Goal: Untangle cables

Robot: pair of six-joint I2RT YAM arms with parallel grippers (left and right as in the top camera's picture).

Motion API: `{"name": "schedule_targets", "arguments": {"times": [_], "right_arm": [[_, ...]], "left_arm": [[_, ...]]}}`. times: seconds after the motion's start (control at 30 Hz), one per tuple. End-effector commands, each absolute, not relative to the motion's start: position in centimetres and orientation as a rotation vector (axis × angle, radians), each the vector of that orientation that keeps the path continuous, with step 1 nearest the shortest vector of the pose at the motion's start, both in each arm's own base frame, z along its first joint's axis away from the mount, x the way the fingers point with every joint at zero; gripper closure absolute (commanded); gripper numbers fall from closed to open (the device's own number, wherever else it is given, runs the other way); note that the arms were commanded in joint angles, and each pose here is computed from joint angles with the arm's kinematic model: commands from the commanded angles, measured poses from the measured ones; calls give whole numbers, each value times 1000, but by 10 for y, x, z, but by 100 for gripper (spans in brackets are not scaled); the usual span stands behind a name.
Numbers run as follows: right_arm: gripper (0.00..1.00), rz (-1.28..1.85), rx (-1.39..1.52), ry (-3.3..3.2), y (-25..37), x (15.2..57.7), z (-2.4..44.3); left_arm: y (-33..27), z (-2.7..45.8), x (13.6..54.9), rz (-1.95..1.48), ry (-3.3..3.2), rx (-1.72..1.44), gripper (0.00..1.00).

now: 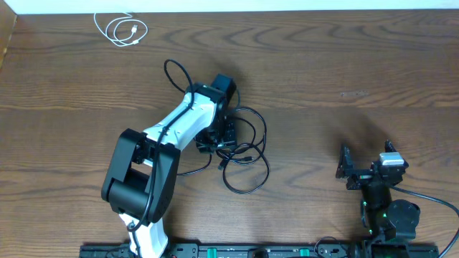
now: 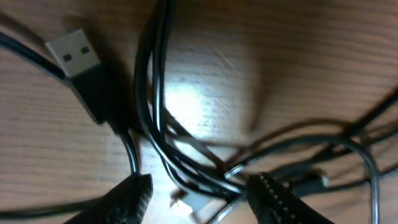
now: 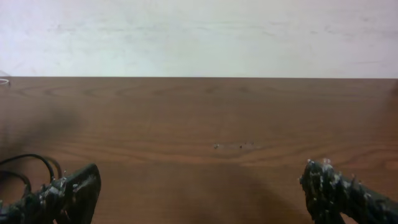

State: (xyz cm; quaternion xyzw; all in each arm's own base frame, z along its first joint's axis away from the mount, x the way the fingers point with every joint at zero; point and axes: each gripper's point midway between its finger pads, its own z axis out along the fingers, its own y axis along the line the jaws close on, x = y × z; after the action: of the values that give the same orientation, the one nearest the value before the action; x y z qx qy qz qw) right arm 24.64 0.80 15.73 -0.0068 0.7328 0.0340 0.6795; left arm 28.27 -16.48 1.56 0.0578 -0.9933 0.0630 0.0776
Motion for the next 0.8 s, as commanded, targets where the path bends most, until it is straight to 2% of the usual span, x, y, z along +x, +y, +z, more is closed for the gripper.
{"name": "schedule_targets", "arguments": {"times": [0.0,0.13,0.2,0.27,0.43,0.47,0.63,0.77], "right_arm": [[1,76,-12,1649,8,246,156],[1,76,-12,1649,8,246,156],[1,76,-12,1649,8,246,156],[1,76,-12,1649,8,246,156],[1,76,-12,1649,8,246,156],[1,76,-12,1649,8,246,156],[1,76,-12,1649,8,246,156],[1,76,-12,1649,8,246,156]], "left_arm": [[-157,0,276,131,-2957,267,47],[-159,-5,280,155,-2983,266,49],[-160,-6,283,163,-2993,265,59],[-161,-6,284,169,-2997,265,75],[-161,0,284,165,-2992,267,81],[-161,4,284,162,-2989,267,91],[-166,49,295,201,-3025,264,92],[-181,100,303,364,-3091,229,92]]}}
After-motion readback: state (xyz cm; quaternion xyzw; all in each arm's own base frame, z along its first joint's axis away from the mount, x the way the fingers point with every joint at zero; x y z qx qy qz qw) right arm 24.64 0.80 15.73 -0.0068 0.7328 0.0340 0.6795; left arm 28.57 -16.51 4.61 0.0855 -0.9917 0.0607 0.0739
